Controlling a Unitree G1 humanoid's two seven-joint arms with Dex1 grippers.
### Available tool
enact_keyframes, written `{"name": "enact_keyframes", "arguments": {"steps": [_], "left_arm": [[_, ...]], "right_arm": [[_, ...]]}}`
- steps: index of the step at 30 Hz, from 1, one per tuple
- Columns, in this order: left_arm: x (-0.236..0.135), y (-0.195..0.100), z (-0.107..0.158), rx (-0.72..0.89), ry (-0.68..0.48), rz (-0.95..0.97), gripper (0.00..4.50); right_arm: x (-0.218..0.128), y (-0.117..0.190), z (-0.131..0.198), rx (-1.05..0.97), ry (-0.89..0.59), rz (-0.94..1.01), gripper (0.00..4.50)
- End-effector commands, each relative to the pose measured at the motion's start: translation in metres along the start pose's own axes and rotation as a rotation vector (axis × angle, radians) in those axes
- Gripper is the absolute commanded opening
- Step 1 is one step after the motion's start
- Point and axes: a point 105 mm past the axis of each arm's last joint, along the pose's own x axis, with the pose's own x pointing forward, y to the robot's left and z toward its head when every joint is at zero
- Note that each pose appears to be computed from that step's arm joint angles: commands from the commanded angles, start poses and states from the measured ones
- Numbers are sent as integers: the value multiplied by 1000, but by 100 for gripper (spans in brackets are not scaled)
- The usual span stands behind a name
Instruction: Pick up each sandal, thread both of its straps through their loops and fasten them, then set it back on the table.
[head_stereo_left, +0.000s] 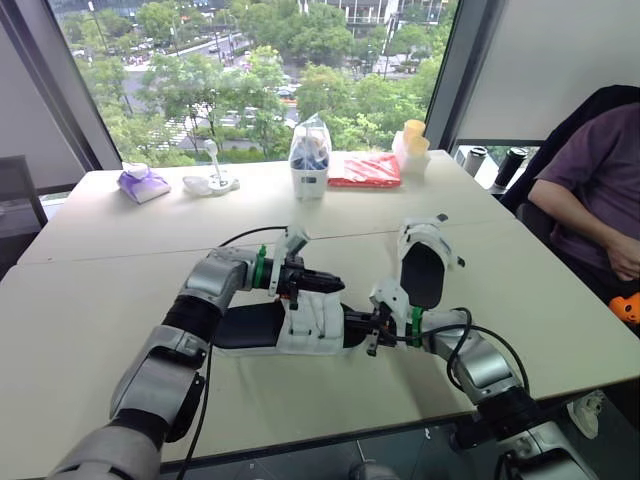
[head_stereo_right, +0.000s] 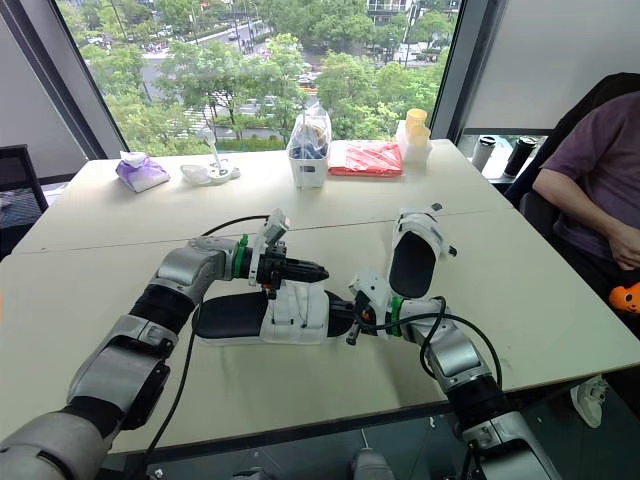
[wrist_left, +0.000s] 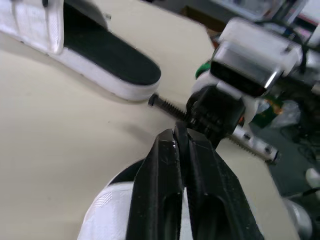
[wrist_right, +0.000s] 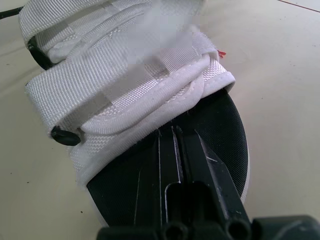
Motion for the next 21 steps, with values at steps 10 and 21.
{"name": "enact_keyframes", "arguments": {"steps": [10, 21], "left_arm": [[-17, 44, -5, 29, 20, 274, 3], [-14, 52, -39, 170, 266, 271, 200]], "right_arm": [[6, 20, -61, 133, 192, 37, 0], [7, 25, -64, 153, 180, 25, 0]]}}
